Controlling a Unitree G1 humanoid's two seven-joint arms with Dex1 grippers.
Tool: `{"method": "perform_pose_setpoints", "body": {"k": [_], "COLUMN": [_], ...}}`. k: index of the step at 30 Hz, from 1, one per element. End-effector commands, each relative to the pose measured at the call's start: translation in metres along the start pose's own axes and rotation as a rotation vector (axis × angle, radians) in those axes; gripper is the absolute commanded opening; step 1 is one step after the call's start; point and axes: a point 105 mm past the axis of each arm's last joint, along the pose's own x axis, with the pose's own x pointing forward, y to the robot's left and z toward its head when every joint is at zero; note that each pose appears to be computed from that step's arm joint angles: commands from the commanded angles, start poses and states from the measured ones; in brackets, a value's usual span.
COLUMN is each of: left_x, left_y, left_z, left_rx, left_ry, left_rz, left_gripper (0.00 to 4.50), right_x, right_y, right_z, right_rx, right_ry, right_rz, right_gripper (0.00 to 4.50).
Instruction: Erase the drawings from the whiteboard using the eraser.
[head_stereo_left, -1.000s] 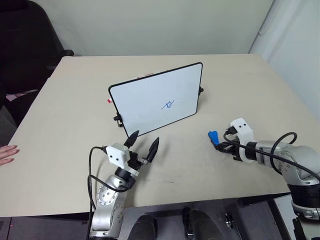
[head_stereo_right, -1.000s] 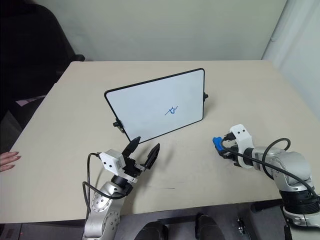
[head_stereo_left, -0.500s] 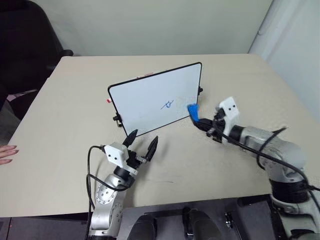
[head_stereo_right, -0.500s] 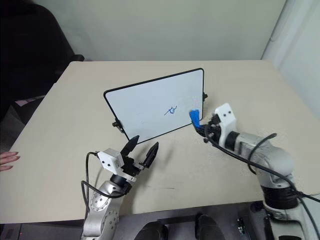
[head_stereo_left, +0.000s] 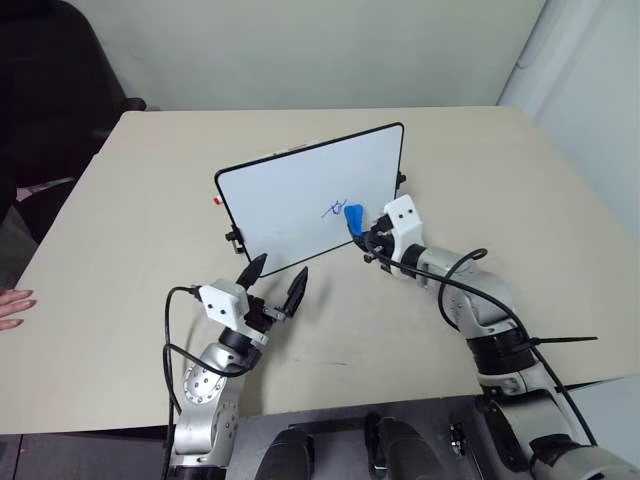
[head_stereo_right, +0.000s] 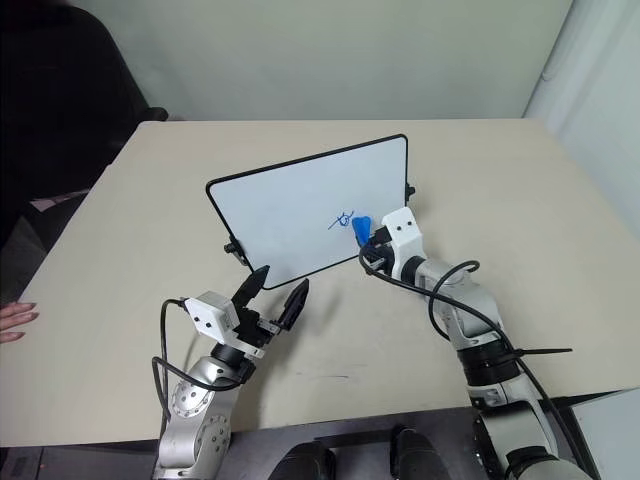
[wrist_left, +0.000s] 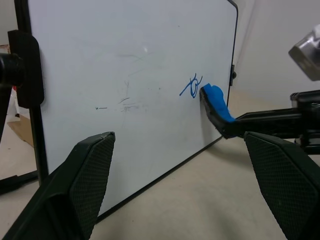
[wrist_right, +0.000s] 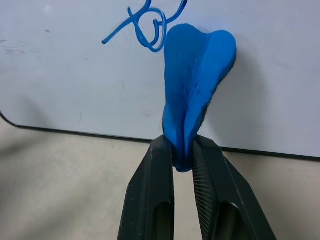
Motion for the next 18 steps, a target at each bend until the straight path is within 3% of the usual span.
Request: {"method": "perform_pose_setpoints", "body": {"k": [1,18], "left_x": [0.002,0.001], "left_y": [0.000,-0.002], "left_z": [0.008,0.010], "left_rx": [0.016,0.020], "left_ry": [-0.029,-0.040], "left_rz": [-0.009,0.000], "left_gripper": [4.50,4.50], "right_x": [0.008,0.026], "right_y": [0.006,0.063], "right_z": [0.024,0.046], "right_rx": [-0.060,-0.111], "right_ry": [-0.075,-0.135], "right_rz": [-0.002,0.175], "right_gripper": [0.25,0.25]}}
